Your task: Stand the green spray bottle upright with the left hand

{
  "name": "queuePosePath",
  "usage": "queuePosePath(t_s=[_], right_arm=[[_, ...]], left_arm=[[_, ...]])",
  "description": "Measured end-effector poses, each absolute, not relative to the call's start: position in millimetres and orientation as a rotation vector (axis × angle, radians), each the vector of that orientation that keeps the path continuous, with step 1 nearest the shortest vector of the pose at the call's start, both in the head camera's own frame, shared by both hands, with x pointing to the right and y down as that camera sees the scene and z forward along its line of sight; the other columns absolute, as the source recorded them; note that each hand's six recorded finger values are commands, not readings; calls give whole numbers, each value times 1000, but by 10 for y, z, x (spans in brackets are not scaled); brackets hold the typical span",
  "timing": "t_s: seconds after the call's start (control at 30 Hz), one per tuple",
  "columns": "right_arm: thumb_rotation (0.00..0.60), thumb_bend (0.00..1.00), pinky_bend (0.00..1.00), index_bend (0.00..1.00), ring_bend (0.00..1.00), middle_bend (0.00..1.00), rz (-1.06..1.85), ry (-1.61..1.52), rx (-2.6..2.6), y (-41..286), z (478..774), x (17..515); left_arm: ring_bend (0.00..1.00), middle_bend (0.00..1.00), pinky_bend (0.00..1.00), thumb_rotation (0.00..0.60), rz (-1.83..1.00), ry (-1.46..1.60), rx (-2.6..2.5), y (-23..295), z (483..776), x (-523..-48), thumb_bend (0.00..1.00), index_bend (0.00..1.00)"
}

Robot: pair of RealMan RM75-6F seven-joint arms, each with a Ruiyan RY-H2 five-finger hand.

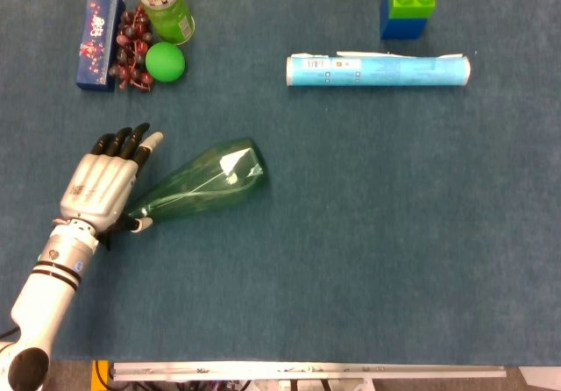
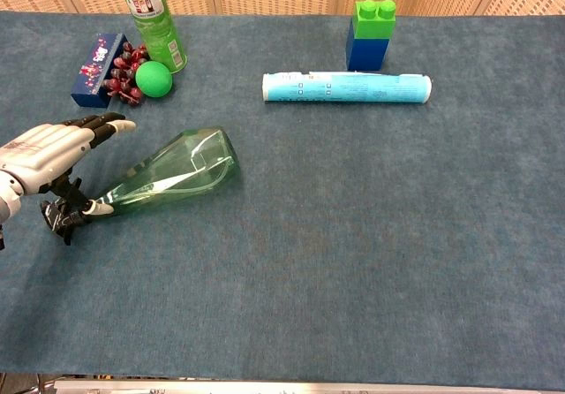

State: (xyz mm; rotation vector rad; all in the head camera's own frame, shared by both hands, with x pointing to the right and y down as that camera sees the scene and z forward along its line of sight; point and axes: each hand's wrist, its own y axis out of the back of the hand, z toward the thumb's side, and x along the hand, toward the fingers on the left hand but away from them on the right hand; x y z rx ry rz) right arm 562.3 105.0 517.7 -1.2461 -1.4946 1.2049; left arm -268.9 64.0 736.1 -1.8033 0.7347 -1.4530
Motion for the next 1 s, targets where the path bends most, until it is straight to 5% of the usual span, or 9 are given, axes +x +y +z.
queuePosePath(t_s=[1.0], right_arm=[[600,96,359,485,255,338,1210,-1486,-1252,1037,5194,5608]], left_arm=[[0,0,86,600,-1430,793,-1704,37,7482,-2725,25,0]])
